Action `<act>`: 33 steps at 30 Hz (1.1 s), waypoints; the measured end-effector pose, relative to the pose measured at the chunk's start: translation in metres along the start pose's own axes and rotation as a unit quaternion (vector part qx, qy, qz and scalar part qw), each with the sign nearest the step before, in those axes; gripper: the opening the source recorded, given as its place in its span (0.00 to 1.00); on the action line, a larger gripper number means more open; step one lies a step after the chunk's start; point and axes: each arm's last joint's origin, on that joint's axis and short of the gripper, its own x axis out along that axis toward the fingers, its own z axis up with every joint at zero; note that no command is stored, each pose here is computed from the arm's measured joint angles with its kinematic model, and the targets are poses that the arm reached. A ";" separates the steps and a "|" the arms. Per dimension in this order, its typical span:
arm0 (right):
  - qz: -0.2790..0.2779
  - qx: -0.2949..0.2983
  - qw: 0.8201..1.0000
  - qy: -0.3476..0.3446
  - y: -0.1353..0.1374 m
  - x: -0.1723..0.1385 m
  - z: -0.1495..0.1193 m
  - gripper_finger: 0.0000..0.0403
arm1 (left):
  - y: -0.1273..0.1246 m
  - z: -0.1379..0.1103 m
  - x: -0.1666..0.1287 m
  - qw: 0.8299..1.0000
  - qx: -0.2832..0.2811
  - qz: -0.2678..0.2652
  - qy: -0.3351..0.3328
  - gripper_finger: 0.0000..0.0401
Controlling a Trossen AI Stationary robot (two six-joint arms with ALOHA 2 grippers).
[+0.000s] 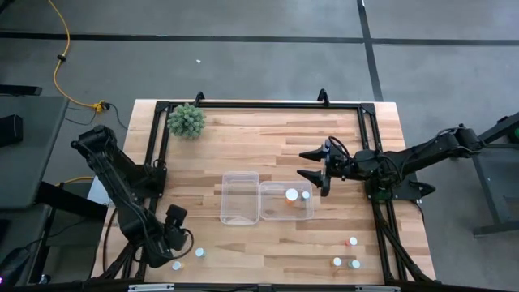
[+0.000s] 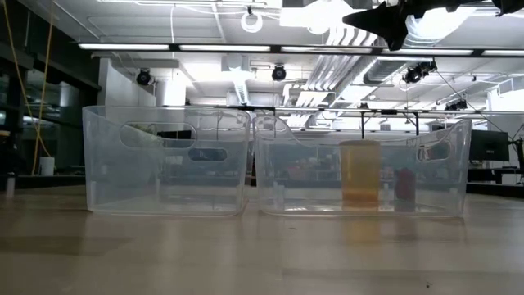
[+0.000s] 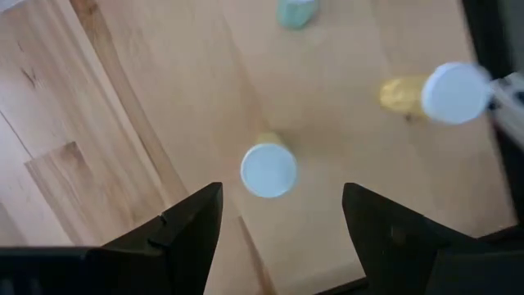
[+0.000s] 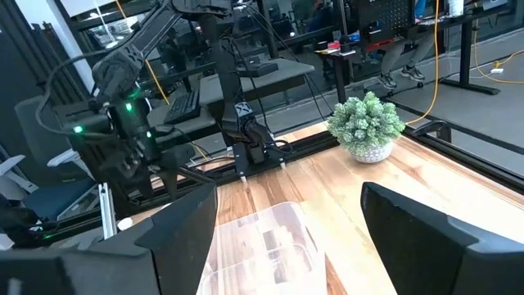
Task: Pick and place medicine bottles into bin by pill shape (circle, oval)
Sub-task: Put the top yellow pill bottle into the left transparent bin
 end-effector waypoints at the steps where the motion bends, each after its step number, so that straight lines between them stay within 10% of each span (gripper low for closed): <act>1: 0.000 0.000 1.000 0.001 0.000 0.000 0.000 0.73 | 0.000 0.000 0.002 1.000 0.008 0.003 0.003 0.60; 33: -0.002 -0.002 1.000 0.006 0.000 0.000 -0.001 0.73 | 0.000 0.011 0.023 0.998 0.053 0.002 0.019 0.59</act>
